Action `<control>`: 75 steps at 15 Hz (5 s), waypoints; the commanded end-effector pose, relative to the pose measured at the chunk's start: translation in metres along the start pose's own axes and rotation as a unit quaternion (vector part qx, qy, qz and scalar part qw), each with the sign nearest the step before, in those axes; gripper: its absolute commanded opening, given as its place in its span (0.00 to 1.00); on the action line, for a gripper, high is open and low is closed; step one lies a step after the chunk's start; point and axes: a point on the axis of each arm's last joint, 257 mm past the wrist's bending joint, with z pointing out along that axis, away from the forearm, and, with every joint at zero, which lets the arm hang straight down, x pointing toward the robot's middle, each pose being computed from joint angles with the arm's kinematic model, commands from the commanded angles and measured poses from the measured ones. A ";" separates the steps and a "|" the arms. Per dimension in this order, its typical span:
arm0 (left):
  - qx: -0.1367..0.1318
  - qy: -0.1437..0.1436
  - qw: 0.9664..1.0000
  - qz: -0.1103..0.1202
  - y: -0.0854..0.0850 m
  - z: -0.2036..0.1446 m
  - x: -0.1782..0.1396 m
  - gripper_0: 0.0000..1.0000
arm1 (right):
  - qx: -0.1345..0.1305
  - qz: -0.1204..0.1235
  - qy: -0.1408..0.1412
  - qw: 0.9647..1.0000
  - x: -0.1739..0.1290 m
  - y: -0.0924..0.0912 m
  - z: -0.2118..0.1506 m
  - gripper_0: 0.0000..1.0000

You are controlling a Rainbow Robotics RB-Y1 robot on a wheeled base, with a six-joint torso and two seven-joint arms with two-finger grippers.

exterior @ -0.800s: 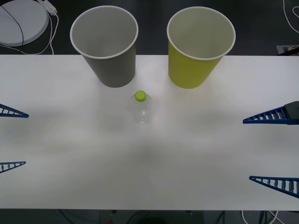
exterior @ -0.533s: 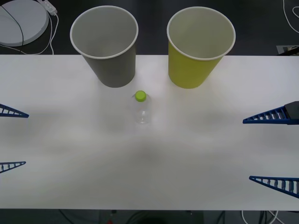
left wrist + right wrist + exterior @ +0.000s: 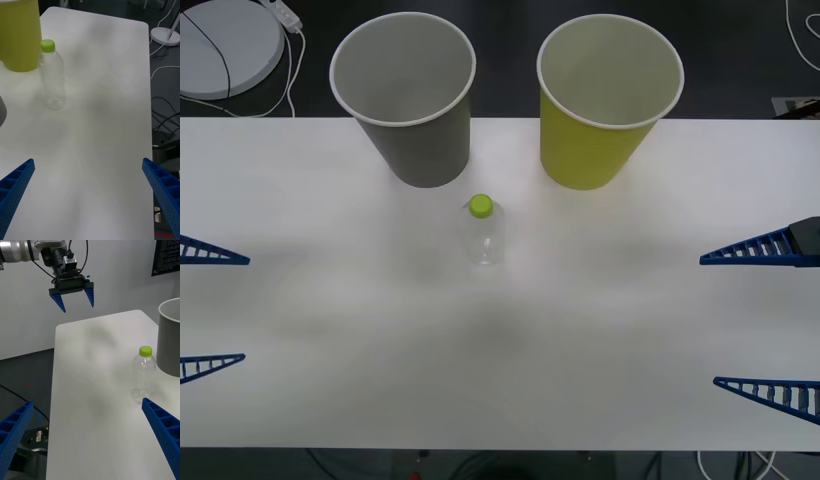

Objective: Put the can into the green bin and the plastic bottle into the gray bin

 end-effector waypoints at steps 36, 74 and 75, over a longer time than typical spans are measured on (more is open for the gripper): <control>-0.131 -0.053 0.990 -0.027 0.042 0.161 0.010 1.00 | 0.000 0.000 0.000 1.000 0.000 0.000 0.000 1.00; -0.172 -0.092 0.979 -0.062 0.077 0.272 -0.066 1.00 | 0.000 0.000 0.000 1.000 0.000 0.000 0.000 1.00; -0.173 -0.091 0.979 -0.063 0.077 0.273 -0.067 1.00 | 0.000 0.000 0.000 1.000 0.000 0.000 0.000 1.00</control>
